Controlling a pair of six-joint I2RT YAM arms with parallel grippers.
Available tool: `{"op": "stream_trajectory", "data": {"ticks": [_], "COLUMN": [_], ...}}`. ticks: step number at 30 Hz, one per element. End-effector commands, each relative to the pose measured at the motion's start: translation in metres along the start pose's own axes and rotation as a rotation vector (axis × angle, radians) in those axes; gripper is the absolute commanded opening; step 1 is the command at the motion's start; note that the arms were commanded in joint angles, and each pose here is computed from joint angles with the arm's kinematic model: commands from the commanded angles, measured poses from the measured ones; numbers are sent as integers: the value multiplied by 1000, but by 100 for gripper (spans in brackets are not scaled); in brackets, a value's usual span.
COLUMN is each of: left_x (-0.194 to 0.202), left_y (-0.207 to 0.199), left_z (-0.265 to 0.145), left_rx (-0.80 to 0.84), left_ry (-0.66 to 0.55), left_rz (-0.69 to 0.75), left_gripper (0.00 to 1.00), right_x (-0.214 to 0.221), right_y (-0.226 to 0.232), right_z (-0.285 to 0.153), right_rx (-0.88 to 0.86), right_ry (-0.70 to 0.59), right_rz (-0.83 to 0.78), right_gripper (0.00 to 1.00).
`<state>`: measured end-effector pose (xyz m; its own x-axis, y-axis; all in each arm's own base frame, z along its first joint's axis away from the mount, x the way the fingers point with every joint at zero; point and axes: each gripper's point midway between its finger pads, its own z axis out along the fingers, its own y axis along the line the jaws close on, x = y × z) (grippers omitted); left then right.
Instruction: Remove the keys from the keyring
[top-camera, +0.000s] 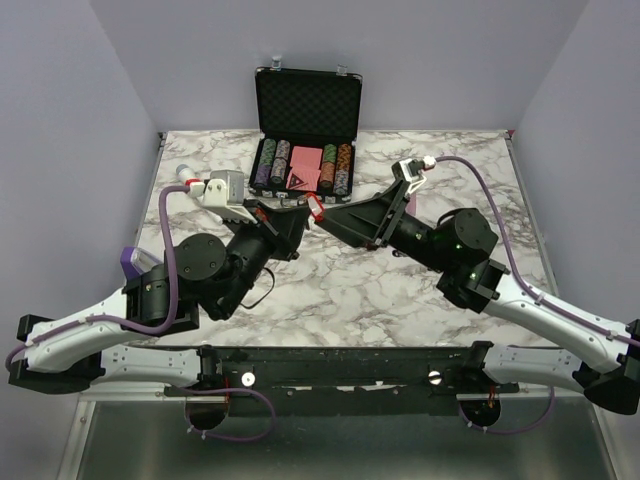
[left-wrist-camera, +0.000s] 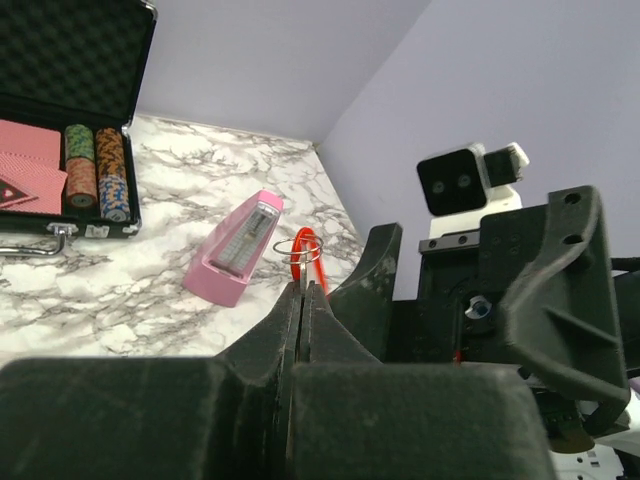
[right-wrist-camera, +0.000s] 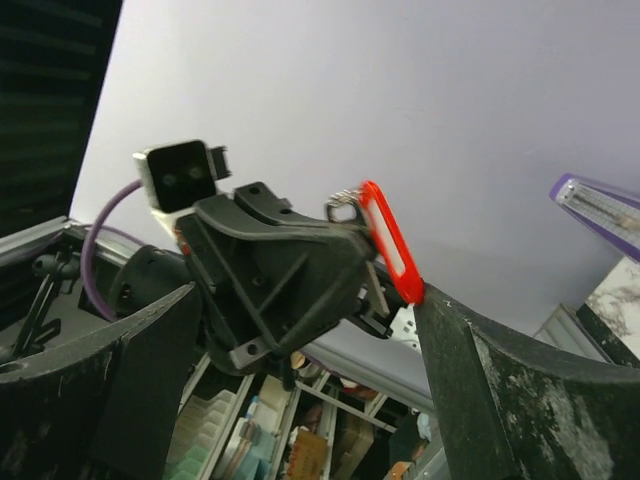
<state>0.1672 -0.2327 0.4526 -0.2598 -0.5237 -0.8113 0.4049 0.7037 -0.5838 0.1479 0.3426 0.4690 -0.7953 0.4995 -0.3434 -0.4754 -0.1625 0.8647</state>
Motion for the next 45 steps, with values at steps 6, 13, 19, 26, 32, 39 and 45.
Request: {"op": "stream_trajectory", "data": {"ticks": [6,13,19,26,32,39,45], "left_x": [-16,3,13,21,37,49,40], "left_y": [-4,-6,-12,-18,-34,-34,-28], "left_z": [5,11,8,0,-11,-24,-28], "left_rx": [-19,-32,7,75,251,340,342], "left_ry": [-22,39,77,117,157,205,176], "left_rz": [122,185,125,68,93,167,195], "left_gripper": [0,0,0,0,0,0,0], "right_x": [6,4,-1,-7,-11,-8,0], "right_y": [-32,-20,-8,6,9,8,1], "right_z": [-5,-8,-2,2,3,1,-4], "right_rx": [201,135,78,24,30,45,60], "right_ry": [25,10,0,-24,-38,-20,15], "right_rz": [44,49,-2,-37,-53,-42,-4], "right_gripper": [95,96,96,96,89,63,51]}}
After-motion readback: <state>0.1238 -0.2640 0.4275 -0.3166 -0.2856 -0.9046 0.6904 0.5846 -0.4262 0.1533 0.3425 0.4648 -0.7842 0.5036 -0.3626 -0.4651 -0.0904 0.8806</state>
